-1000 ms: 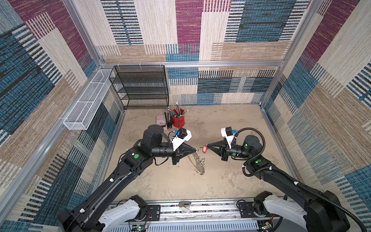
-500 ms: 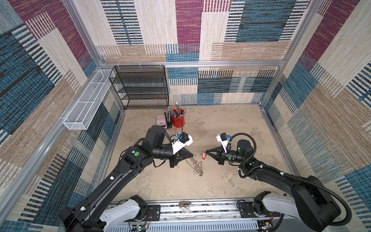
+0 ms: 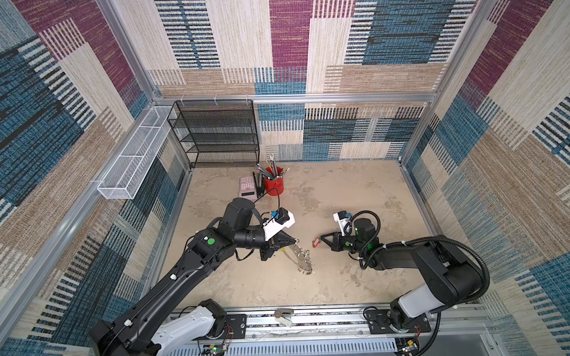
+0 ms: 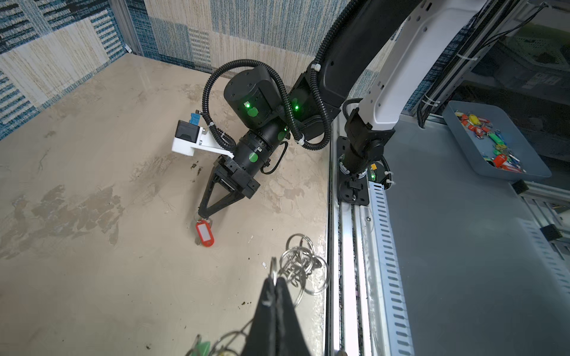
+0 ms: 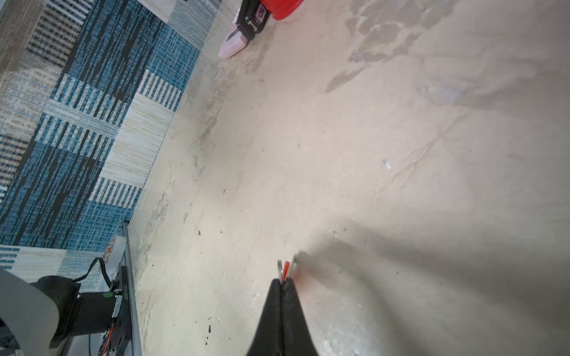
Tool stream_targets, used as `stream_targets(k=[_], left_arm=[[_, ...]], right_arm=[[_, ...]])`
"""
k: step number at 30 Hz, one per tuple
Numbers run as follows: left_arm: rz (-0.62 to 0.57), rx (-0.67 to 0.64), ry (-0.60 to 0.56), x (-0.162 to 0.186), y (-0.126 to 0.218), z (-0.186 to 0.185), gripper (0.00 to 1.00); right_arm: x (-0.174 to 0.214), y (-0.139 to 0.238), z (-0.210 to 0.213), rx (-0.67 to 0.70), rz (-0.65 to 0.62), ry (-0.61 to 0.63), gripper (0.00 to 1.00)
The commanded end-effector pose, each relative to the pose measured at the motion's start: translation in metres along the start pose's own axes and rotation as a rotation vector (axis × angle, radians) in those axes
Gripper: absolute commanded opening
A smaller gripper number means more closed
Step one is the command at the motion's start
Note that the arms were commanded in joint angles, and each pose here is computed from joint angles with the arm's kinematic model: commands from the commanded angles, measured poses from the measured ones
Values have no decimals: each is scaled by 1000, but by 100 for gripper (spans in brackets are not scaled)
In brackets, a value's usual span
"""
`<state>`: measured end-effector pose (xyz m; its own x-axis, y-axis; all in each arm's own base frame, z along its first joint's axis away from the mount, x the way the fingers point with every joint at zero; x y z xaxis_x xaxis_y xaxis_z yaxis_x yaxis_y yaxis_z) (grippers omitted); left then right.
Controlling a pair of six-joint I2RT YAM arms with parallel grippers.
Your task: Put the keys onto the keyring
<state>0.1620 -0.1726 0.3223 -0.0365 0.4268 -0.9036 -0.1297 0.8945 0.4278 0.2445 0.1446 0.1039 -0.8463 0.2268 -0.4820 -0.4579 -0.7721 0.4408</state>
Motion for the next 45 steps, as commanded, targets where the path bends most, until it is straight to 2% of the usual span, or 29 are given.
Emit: stream_targets(k=[1,4,9,11,15,20,23,27,32,36,45], left_arm=[[-66,-9,-25,-7,-1,4,0],[-80,-11,-9,-7,-4,6,0],[-151,-20,9,-8,-8,10,0],[-183,-28,14,-8,-8,10,0],[-279,-28,43,-8,-9,10,0],[-406,-16,86,1,-15,11,0],[-411,9,136,1,-16,11,0],[-293,31,213,-5,-11,9,0],[-139,48,243,-10,-1,4,0],[-84,88,264,-15,2,3,0],[-61,128,257,-19,-1,9,0]], right_arm=[[-7,2,0,3,-62,-22,17],[-12,8,3,17,-90,-31,35],[-33,30,34,-7,-168,37,46],[-43,45,56,-64,-210,92,50],[-59,77,111,-296,-244,268,58],[-63,92,158,-501,-155,436,58],[-54,94,181,-579,-108,522,59],[-49,90,191,-615,-63,581,57],[-47,77,200,-658,28,602,49],[-44,72,207,-692,52,606,41],[-35,59,209,-696,93,591,34]])
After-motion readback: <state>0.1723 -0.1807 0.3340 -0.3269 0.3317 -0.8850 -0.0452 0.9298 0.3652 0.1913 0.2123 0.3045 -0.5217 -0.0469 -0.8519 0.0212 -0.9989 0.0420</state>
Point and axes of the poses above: each gripper's point midway between its finger pads, its own y axis back along the fingers, its own z axis along the line the jaws close on, x = y × z, the point moved 10 cm from there along y, back along the fingers, and after that the axes turned 8 degrees about -y, right-handed, at the moved point
